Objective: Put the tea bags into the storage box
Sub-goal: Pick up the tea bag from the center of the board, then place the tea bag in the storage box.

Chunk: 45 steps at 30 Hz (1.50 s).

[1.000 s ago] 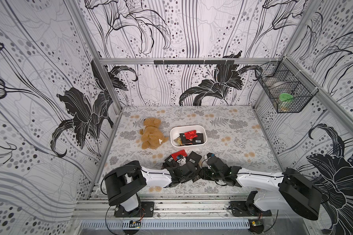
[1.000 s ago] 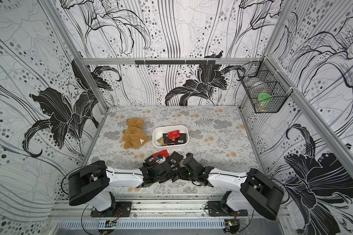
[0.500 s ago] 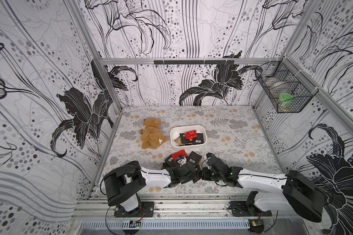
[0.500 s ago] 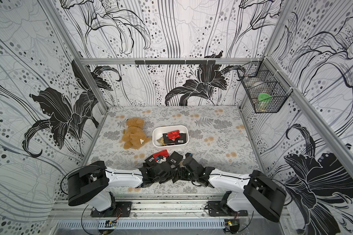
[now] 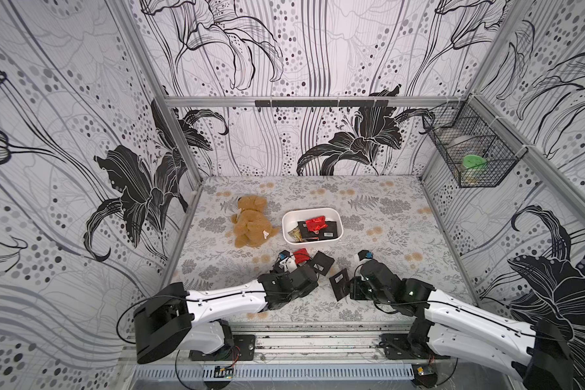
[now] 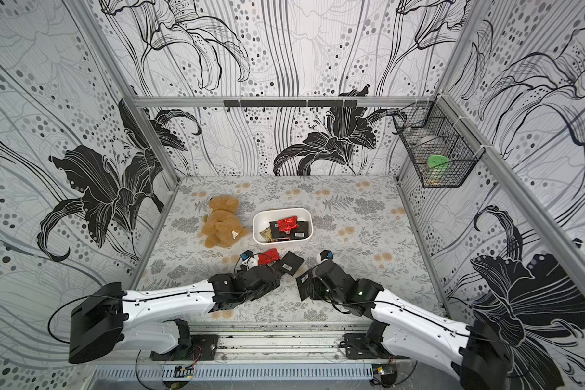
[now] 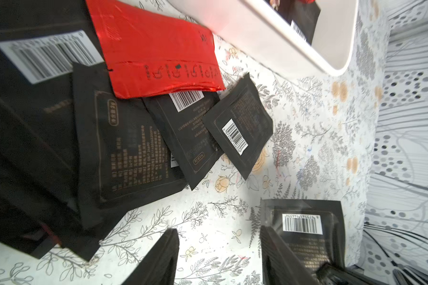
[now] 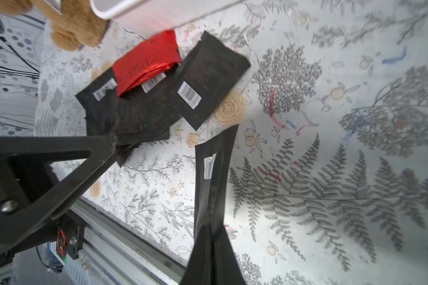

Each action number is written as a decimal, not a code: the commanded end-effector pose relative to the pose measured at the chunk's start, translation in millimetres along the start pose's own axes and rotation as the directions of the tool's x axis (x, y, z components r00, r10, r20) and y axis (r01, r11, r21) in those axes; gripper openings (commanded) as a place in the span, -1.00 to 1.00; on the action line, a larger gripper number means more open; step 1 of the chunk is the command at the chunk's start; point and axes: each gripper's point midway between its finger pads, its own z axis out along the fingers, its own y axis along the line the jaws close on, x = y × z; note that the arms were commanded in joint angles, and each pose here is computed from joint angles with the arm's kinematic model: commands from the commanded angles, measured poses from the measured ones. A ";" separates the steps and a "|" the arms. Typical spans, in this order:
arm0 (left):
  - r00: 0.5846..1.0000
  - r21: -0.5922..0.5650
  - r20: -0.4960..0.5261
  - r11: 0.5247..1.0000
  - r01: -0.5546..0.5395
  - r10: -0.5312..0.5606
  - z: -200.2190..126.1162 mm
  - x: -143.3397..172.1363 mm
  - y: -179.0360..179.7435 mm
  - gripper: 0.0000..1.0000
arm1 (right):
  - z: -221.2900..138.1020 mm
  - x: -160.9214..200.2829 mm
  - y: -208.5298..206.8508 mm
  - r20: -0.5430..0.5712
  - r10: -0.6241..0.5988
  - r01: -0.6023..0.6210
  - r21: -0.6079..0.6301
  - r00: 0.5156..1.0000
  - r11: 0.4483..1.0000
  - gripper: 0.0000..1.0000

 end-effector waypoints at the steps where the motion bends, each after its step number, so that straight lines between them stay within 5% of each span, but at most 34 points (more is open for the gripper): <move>1: 0.999 0.045 0.002 0.998 0.033 -0.033 -6.5 2.2 -5.1 0.16 | -18.9 -18.5 10.6 0.049 -0.091 0.091 0.007 0.995 0.996 -1.00; 6: 1.000 0.114 -0.001 0.993 -0.018 0.018 -19.0 3.3 -27.7 0.29 | -32.6 -71.1 43.0 0.178 -0.141 0.142 0.008 0.974 0.990 -1.00; 11: 0.996 0.097 0.086 0.995 0.025 -0.033 -32.3 -12.9 -17.3 0.54 | -26.6 -129.5 63.7 0.206 -0.085 0.111 -0.119 0.975 0.987 -1.00; 16: 0.987 0.121 0.145 0.991 0.053 -0.071 -38.2 -24.3 -3.5 0.98 | -9.6 -175.5 67.2 0.212 -0.078 0.108 -0.135 0.974 0.985 -1.00; 23: 0.963 0.101 0.255 0.993 0.067 -0.091 -54.0 -47.2 16.8 0.95 | 20.2 -224.1 63.2 0.189 -0.049 0.085 -0.188 0.981 0.979 -1.00; 29: 0.927 0.200 0.329 0.972 0.119 -0.181 -70.3 -66.7 36.2 0.94 | 53.8 -243.6 54.2 0.163 -0.053 0.080 -0.168 0.985 0.983 -1.00; 41: 0.937 0.298 0.286 0.948 0.113 -0.202 -63.9 -56.7 51.4 0.98 | 135.0 -245.2 41.6 0.027 -0.031 0.035 -0.170 0.999 0.985 -1.00; 43: 0.947 0.260 0.276 0.961 0.092 -0.166 -56.7 -51.9 44.9 0.97 | 142.7 -242.0 37.2 0.003 -0.034 0.034 -0.156 0.999 0.987 -0.83; 45: 0.951 0.206 0.281 0.976 0.074 -0.131 -49.5 -49.8 39.4 0.94 | 141.2 -239.8 30.3 0.008 -0.038 0.039 -0.118 0.999 0.992 -0.41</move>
